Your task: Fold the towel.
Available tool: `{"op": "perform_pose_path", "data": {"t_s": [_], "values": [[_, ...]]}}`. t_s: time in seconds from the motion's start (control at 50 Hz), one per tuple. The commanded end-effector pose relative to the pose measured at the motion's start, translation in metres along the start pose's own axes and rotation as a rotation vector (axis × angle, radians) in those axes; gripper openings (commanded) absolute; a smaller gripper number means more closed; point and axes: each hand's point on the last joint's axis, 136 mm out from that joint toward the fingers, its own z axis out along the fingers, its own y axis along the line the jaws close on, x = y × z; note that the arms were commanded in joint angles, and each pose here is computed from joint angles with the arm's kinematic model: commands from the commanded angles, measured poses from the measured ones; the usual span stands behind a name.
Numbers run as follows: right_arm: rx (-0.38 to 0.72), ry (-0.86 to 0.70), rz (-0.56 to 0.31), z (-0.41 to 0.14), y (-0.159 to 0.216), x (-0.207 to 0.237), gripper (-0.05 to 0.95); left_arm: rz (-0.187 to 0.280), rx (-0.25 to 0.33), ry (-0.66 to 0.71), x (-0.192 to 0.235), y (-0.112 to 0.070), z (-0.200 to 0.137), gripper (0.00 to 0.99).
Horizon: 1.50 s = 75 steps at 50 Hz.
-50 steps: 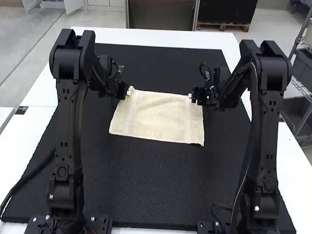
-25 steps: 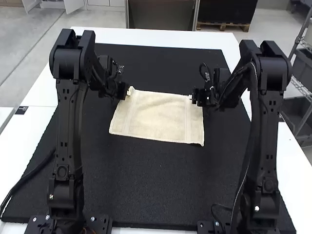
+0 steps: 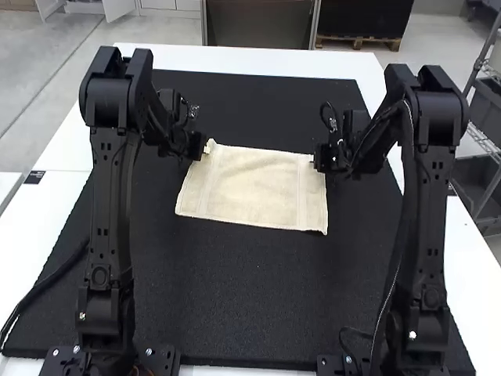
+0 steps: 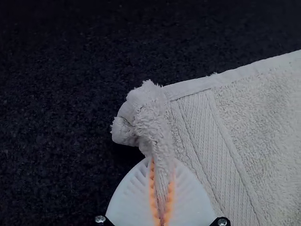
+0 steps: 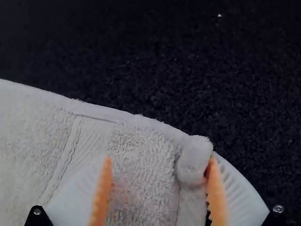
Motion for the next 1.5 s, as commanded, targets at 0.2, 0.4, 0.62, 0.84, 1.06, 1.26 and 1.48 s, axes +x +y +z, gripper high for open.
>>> {"op": "perform_pose_path", "data": {"t_s": [0.2, 0.4, 0.62, 0.84, 1.06, 1.26, 1.48], "values": [[-0.007, 0.006, 0.017, 0.002, -0.006, 0.006, 0.12, 0.01, 0.022, -0.037, -0.017, -0.004, -0.008, 0.026], [-0.022, -0.002, 0.036, -0.001, -0.011, 0.007, -0.02, 0.008, 0.041, -0.04, -0.015, -0.006, -0.009, 0.025], [-0.041, -0.015, 0.047, -0.005, -0.013, 0.004, -0.02, 0.014, 0.029, -0.063, -0.021, -0.002, -0.014, 0.025], [-0.06, -0.02, 0.053, -0.008, -0.009, 0.002, -0.02, 0.019, 0.022, -0.079, -0.028, -0.001, -0.024, 0.025], [-0.072, -0.032, 0.049, -0.015, -0.005, -0.004, -0.02, 0.02, 0.022, -0.091, -0.03, -0.001, -0.034, 0.023], [-0.083, -0.048, 0.042, -0.023, 0.0, -0.012, -0.02, 0.028, 0.013, -0.115, -0.036, 0.001, -0.045, 0.023], [-0.086, -0.055, 0.039, -0.03, 0.003, -0.015, -0.02, 0.027, 0.019, -0.111, -0.032, -0.001, -0.048, 0.023]]}}
